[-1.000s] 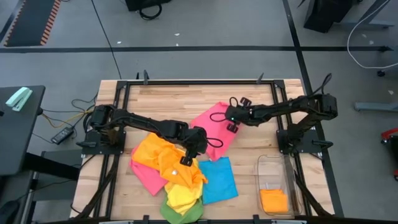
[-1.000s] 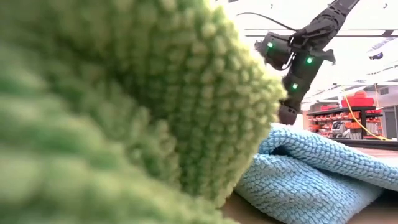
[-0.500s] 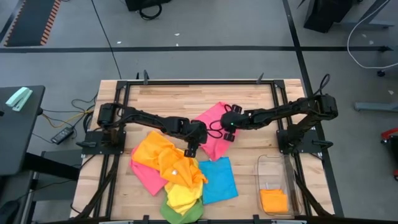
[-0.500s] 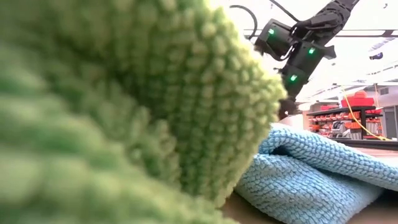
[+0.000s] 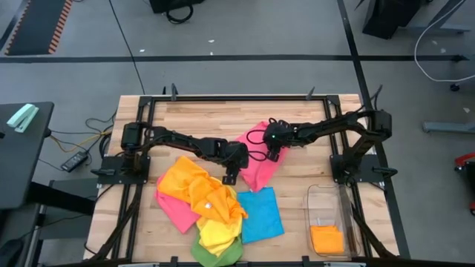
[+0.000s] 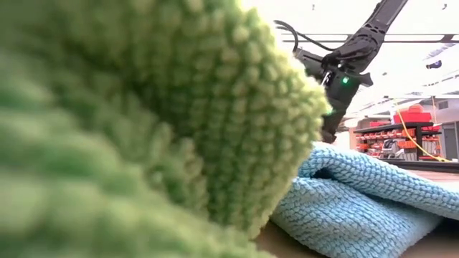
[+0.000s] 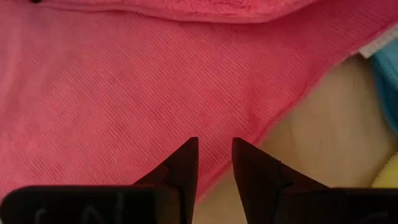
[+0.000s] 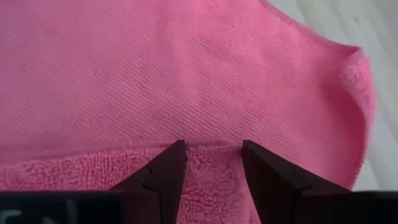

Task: Fold microfiber towels
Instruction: Fold the pink towel

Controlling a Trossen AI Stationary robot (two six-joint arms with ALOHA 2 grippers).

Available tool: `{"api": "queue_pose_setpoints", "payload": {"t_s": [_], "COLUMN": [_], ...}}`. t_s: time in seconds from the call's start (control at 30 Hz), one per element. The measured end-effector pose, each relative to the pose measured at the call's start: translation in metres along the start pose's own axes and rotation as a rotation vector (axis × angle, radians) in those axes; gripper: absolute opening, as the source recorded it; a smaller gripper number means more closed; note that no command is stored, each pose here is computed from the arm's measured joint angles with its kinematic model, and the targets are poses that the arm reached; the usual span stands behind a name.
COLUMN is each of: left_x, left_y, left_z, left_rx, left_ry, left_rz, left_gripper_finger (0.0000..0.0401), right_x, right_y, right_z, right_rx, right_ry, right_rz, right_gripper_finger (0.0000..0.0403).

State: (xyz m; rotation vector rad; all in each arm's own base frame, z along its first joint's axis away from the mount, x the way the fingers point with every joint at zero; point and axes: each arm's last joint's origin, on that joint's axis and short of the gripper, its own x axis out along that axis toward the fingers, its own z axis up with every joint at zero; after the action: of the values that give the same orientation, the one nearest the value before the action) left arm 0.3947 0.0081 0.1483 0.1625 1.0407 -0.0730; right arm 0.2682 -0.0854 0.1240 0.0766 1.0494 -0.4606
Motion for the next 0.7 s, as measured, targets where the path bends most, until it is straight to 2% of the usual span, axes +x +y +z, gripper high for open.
{"api": "queue_pose_setpoints", "payload": {"t_s": [0.1, 0.2, 0.47, 0.7], "left_x": [0.0, 0.0, 0.0, 0.0], "left_y": [0.0, -0.002, -0.002, -0.002], "left_z": [-0.001, -0.001, -0.001, -0.002], "left_rx": [0.001, 0.004, 0.008, 0.008], "left_ry": [0.007, 0.017, 0.018, 0.023], "left_rz": [-0.001, -0.005, -0.006, -0.006], "left_gripper_finger": [0.0103, 0.0103, 0.0099, 0.0098], "right_x": [0.0, -0.006, -0.011, -0.028], "right_y": [0.002, 0.005, 0.006, 0.003], "right_z": [0.0, -0.001, -0.002, 0.002], "right_rx": [0.002, -0.024, -0.041, -0.031], "right_ry": [0.0, 0.002, 0.009, -0.029], "right_rz": [0.002, 0.007, 0.022, 0.035], "right_gripper_finger": [0.0166, 0.0146, 0.005, 0.004]}}
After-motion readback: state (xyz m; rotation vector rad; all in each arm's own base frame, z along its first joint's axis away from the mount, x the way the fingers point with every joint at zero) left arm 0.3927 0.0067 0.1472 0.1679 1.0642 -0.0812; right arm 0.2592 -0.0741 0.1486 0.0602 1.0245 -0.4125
